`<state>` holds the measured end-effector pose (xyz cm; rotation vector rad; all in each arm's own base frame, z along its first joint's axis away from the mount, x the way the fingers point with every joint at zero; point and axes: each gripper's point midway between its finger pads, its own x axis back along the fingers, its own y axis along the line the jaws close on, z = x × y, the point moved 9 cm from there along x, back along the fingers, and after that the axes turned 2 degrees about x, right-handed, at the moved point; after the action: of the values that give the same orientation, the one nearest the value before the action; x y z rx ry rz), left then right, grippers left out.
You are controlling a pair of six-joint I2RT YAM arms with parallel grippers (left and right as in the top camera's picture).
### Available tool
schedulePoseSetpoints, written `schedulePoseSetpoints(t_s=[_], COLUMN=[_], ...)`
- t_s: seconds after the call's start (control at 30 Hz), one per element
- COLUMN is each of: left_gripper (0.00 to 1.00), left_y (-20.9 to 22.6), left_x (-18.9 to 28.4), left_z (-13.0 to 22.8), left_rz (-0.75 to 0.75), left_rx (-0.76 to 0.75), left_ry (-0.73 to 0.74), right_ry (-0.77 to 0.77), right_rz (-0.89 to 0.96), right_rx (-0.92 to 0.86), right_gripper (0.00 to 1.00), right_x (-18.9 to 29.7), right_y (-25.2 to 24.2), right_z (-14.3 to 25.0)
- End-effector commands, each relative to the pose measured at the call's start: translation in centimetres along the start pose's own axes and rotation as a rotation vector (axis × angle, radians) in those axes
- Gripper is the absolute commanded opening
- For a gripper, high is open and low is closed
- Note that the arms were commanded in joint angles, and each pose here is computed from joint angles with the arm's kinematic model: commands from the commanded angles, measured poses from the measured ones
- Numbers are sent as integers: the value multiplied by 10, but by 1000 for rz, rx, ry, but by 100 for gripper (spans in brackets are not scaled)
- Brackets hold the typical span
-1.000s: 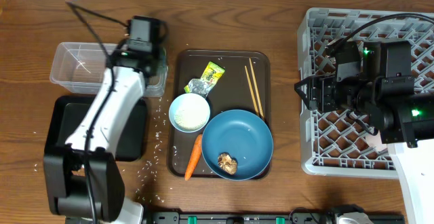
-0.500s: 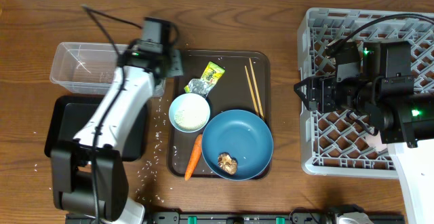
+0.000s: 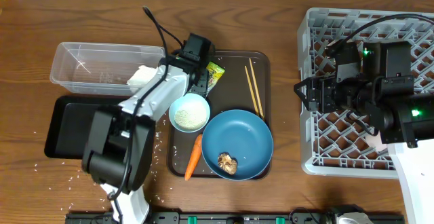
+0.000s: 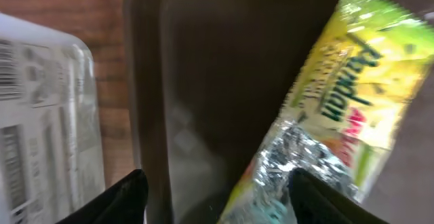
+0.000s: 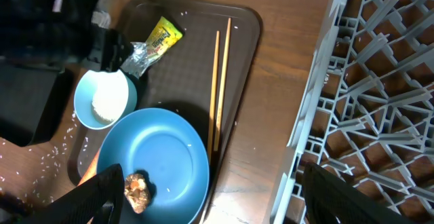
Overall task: Sort waste into correct bins and load items into the dishwasher rack
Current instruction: 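Carry the trash left and release it into the clear plastic bin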
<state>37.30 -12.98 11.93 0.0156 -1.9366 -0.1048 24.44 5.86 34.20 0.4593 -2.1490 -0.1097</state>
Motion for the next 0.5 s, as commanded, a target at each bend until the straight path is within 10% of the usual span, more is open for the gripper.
schedulePoseSetpoints(t_s=[0.0,0.13,0.47], left_gripper=[55,6,6], left_y=[2,-6,8], left_x=[-5,2,101], left_z=[2,4,-15], left_rz=[-32,67,168], left_rx=[-10,-14,51], left_ry=[4,24,-194], right_ry=[-3,-5,-2], right_rz=[-7,-6,-7], right_rx=[17,18,17], right_gripper=[77,77,77], right_x=[1,1,1], right_y=[3,3,3], right_z=[-1,-1,-1])
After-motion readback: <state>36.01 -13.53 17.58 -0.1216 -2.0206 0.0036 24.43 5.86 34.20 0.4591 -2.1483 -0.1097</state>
